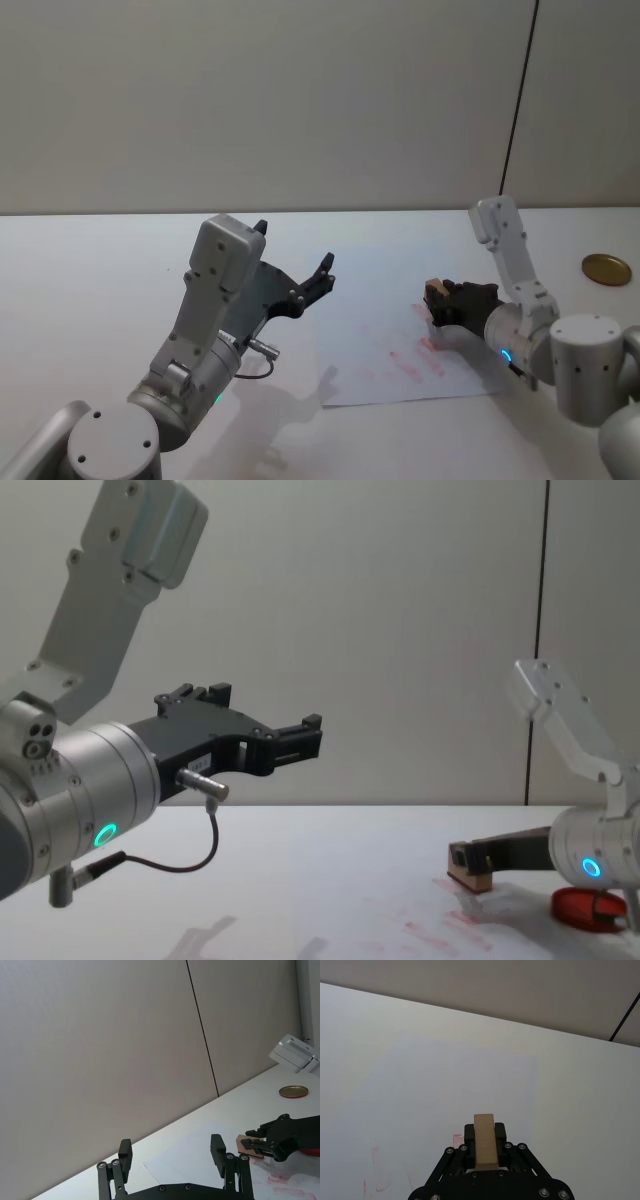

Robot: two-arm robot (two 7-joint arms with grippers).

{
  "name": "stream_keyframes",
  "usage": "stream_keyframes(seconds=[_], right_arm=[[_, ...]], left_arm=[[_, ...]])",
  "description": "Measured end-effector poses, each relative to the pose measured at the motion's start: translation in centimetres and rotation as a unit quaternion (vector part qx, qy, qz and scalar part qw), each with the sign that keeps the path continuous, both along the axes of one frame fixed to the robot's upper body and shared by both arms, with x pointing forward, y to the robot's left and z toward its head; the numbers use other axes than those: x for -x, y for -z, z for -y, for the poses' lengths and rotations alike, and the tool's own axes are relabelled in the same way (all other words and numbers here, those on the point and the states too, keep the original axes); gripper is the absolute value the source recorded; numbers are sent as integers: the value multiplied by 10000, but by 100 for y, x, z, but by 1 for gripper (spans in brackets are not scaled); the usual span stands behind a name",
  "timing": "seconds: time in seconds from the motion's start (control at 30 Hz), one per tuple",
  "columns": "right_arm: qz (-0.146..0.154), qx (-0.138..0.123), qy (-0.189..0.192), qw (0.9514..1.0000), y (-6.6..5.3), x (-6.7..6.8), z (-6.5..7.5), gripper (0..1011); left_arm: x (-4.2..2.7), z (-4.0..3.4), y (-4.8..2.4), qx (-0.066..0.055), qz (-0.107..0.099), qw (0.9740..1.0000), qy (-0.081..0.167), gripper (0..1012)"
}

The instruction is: Use the one hand to pick up the stamp and affix it onto the A4 paper.

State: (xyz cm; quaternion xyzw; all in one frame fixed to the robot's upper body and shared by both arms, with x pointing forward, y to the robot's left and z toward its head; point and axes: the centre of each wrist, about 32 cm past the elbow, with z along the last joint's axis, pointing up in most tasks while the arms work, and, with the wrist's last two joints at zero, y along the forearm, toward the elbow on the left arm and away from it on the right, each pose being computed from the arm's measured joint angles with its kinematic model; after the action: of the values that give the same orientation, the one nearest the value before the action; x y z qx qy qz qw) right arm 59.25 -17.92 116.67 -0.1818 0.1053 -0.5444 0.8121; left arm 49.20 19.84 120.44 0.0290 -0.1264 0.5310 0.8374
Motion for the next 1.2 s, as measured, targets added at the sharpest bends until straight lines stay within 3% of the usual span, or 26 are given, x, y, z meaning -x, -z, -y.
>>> stream_keyframes(seconds=[0.43,0.83,1.2], right_arm=[[-176,154,-101,9997,-137,-90,-37,216],[-298,195,-130,9993,-175,-107,-47,214],[-151,133,-160,9997,-274,-54,-44,214]], left_arm=[[0,0,0,0,0,10000,0,993],[0,0,0,1,0,10000,0,993],[0,0,0,0,0,10000,0,993]])
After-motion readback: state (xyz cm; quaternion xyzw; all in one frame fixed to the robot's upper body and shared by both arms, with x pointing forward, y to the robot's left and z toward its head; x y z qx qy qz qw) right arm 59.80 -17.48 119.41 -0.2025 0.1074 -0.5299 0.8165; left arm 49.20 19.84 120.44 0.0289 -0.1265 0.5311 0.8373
